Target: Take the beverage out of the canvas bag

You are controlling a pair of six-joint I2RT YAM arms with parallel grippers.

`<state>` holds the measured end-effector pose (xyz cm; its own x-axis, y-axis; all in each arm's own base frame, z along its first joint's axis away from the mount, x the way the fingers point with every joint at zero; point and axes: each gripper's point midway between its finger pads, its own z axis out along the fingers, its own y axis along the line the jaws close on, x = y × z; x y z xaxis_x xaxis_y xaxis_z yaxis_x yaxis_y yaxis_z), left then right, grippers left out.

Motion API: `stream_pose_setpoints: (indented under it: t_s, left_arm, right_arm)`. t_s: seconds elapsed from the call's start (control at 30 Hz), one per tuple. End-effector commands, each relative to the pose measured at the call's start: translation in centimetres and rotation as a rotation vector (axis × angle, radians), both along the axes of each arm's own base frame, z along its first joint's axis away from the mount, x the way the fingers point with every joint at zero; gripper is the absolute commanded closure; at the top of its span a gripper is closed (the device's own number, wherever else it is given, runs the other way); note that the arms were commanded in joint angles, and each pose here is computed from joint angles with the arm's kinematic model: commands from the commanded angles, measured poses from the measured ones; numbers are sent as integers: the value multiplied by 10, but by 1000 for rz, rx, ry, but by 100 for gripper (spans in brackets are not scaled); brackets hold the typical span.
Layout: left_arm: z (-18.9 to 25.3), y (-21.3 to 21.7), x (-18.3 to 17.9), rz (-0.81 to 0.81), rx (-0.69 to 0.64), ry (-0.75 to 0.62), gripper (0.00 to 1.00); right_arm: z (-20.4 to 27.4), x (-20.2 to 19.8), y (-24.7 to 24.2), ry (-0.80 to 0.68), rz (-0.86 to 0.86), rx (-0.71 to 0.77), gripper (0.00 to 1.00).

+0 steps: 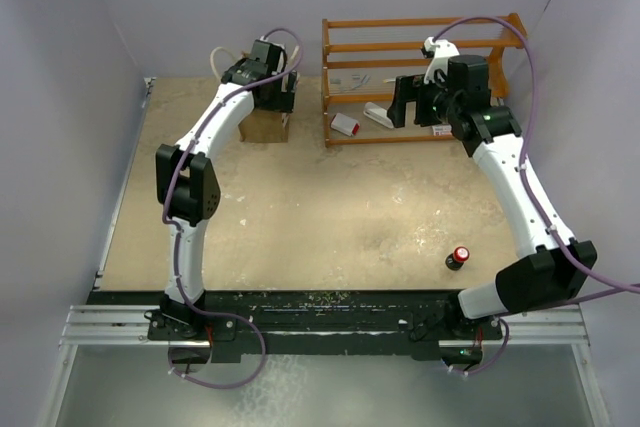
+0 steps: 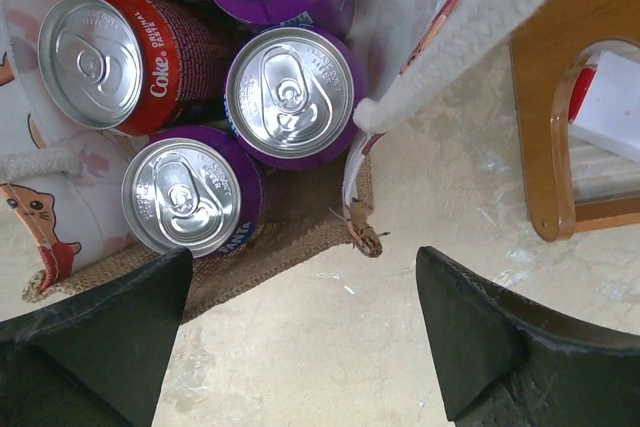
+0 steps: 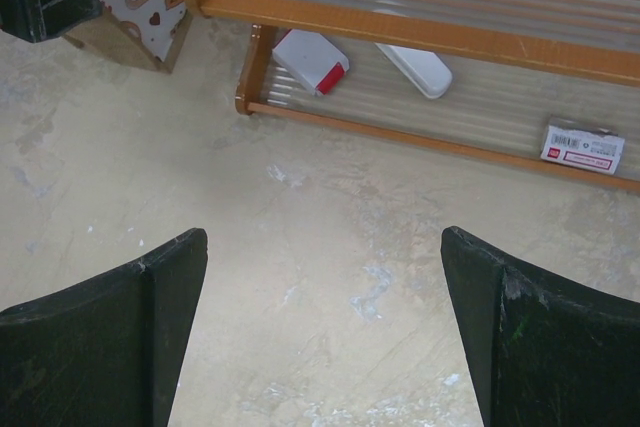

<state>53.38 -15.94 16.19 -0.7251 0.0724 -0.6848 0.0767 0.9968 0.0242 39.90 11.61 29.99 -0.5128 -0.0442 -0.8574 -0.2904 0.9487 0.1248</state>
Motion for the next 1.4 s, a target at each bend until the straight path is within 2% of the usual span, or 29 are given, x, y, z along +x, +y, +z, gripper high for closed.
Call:
stream_pose_setpoints:
  t_s: [0.0,0.27,0.37,0.57,0.73,0.97,1.37]
  left_arm:
    - [0,4,-8,-46,36,41,7]
    - [-9,7,-12,-72,65,60,17]
    - [-12,7,-16,-75,67,78,26]
    - [-15,11,-21,-85,89,91,38]
    - [-21,12,-26,-100,99,115,57]
    - [-21,11,-35,-115,85,144,65]
    - [-21,4,-61,-143,18,182,70]
  right_arm:
    - [24,8,9,-72,33,28,0]
    - [21,10,12,-60,38,34,0]
    - [20,9,14,-56,42,37,0]
    - [19,10,16,-51,45,39,0]
    - [18,9,17,-50,44,41,0]
    - [19,7,20,-51,47,46,0]
    - [19,-1,30,-47,79,69,0]
